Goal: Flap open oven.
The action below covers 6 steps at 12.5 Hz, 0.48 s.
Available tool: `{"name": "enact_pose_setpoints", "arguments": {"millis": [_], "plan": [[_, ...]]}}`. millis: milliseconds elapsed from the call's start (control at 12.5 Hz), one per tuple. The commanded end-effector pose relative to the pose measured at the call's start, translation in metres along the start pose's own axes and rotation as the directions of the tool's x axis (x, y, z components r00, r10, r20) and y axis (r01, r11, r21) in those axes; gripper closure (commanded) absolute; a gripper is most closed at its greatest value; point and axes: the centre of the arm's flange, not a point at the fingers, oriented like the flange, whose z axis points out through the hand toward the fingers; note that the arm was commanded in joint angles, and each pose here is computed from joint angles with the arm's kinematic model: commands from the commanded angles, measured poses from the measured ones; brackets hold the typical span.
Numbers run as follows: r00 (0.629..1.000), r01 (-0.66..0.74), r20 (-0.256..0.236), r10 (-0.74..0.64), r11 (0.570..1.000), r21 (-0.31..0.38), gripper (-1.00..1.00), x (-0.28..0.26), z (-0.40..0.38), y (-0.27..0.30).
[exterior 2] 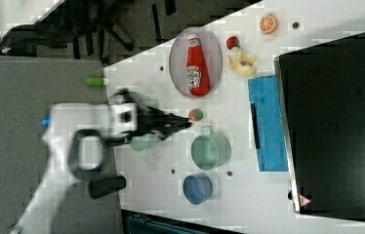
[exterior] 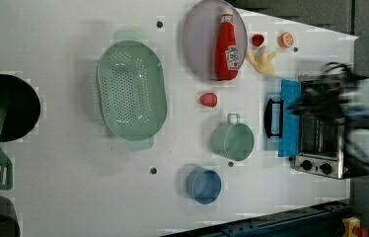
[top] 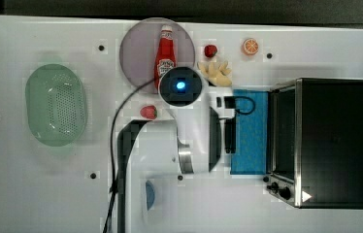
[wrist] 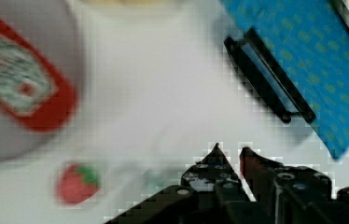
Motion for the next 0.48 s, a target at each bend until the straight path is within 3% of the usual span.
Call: {"name": "enact_pose_setpoints", "arguments": {"millis": [80, 240, 480], "plan": [[0.995, -0.096, -0.004, 0.097, 0.991, 0.096, 0.65, 0.001, -0.099, 0.024], [0.992, -0.121, -0.02, 0.125, 0.984, 0.133, 0.65, 0.003, -0.153, 0.048], [0.982, -0.187, 0.031, 0.185, 0.977, 0.101, 0.65, -0.003, -0.186, 0.074]]}}
